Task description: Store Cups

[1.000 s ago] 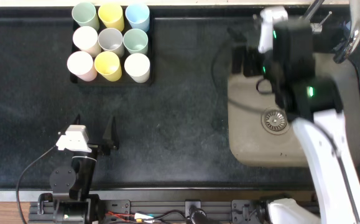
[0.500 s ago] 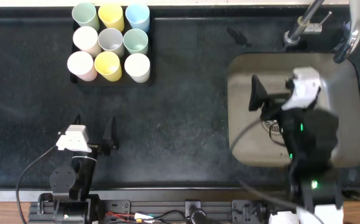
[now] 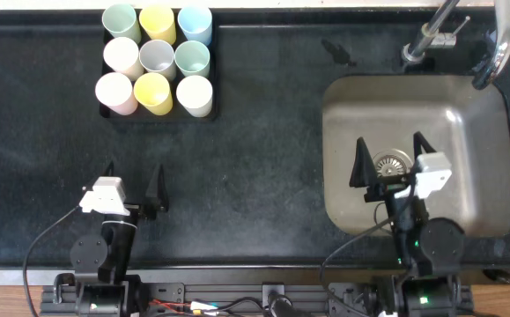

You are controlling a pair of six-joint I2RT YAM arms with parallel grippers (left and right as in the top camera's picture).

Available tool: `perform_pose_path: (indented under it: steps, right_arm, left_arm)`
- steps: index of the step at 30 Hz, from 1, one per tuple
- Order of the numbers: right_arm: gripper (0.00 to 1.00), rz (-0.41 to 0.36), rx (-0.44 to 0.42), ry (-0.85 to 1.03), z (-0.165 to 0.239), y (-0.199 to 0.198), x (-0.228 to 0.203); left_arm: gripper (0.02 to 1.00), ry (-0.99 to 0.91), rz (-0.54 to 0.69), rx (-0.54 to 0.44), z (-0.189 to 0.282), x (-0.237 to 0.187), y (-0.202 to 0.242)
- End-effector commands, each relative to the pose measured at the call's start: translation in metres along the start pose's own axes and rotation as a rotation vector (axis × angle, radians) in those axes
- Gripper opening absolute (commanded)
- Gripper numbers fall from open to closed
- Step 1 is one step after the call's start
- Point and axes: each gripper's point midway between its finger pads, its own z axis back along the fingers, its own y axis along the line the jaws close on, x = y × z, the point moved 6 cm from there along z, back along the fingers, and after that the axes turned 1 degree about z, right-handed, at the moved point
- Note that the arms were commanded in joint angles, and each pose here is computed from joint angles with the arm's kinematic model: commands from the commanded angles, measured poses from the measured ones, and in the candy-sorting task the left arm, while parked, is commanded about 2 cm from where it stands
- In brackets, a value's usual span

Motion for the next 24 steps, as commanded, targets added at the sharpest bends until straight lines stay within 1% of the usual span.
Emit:
perform_pose_path:
  steps: [1, 8, 15, 22, 24]
  right_arm:
    - [0.996, -0.010, 0.009, -0.056, 0.009, 0.000, -0.007]
    - [0.996, -0.002, 0.022, -0.161, 0.020, -0.001, -0.024]
    - [0.996, -0.002, 0.037, -0.180, 0.018, -0.001, -0.042]
    - [0.996, -0.012, -0.049, -0.095, 0.016, -0.011, -0.059]
    - [0.996, -0.013, -0.060, -0.056, 0.015, -0.013, -0.066]
  left_arm:
    - [1.000, -0.005, 0.003, -0.011, 0.001, 0.001, -0.001]
    - [1.000, -0.005, 0.003, -0.011, 0.001, 0.001, -0.001]
    - [0.998, -0.005, 0.003, -0.011, 0.001, 0.001, -0.001]
    - [1.000, -0.005, 0.003, -0.011, 0.001, 0.001, -0.001]
    - [1.000, -0.005, 0.003, -0.011, 0.001, 0.001, -0.001]
